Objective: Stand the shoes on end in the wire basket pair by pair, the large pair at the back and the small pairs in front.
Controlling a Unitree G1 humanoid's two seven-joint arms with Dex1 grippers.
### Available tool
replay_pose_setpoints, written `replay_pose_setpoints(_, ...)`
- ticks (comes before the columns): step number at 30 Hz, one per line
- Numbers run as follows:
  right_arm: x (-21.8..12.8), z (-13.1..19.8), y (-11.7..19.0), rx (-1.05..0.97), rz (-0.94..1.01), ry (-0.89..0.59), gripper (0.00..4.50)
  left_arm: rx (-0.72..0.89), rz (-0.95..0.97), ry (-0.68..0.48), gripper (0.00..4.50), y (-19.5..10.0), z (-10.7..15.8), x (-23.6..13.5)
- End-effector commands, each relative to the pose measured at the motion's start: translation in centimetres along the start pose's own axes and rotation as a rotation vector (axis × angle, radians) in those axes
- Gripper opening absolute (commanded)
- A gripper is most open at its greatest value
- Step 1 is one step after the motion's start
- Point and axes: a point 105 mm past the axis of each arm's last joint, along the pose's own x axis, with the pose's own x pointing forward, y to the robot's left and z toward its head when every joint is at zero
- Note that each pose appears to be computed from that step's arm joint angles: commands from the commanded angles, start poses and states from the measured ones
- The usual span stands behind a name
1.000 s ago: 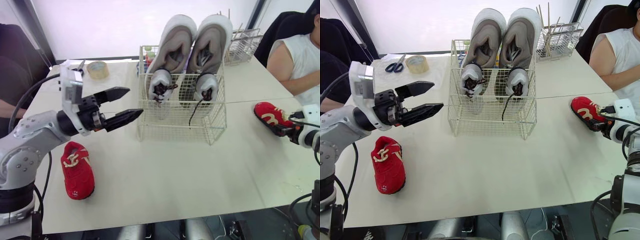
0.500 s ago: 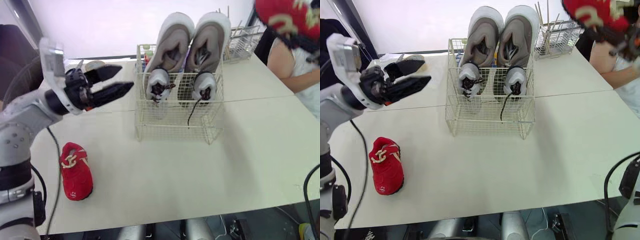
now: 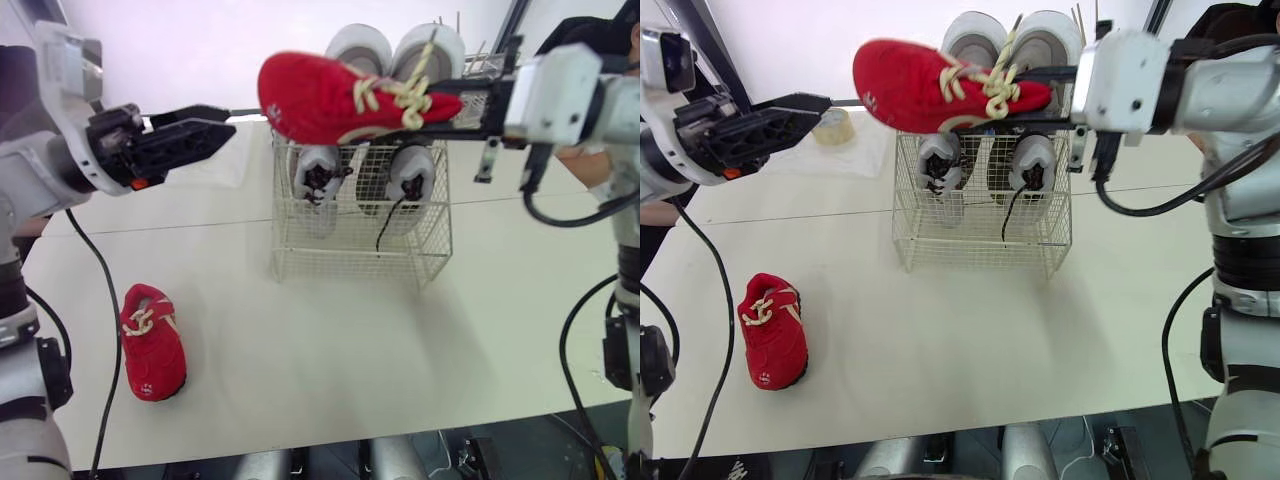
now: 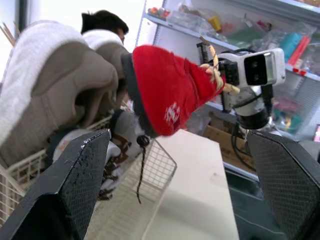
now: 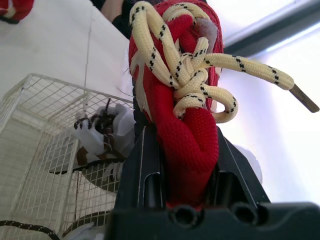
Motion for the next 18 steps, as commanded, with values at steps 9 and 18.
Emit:
replay_pose_setpoints(9,2.6,3.4,1.1,-0.278,0.102,-0.164,0.52,-0.021,-0.016,0.06,4.5,0.1,-0.8,0.8)
replay_pose_setpoints(18,3.2,3.8,0.8,-0.353,0.138,-0.197,0.51,-0.054,-0.071,0.127,2.16,-0.6,-2.7,1.3)
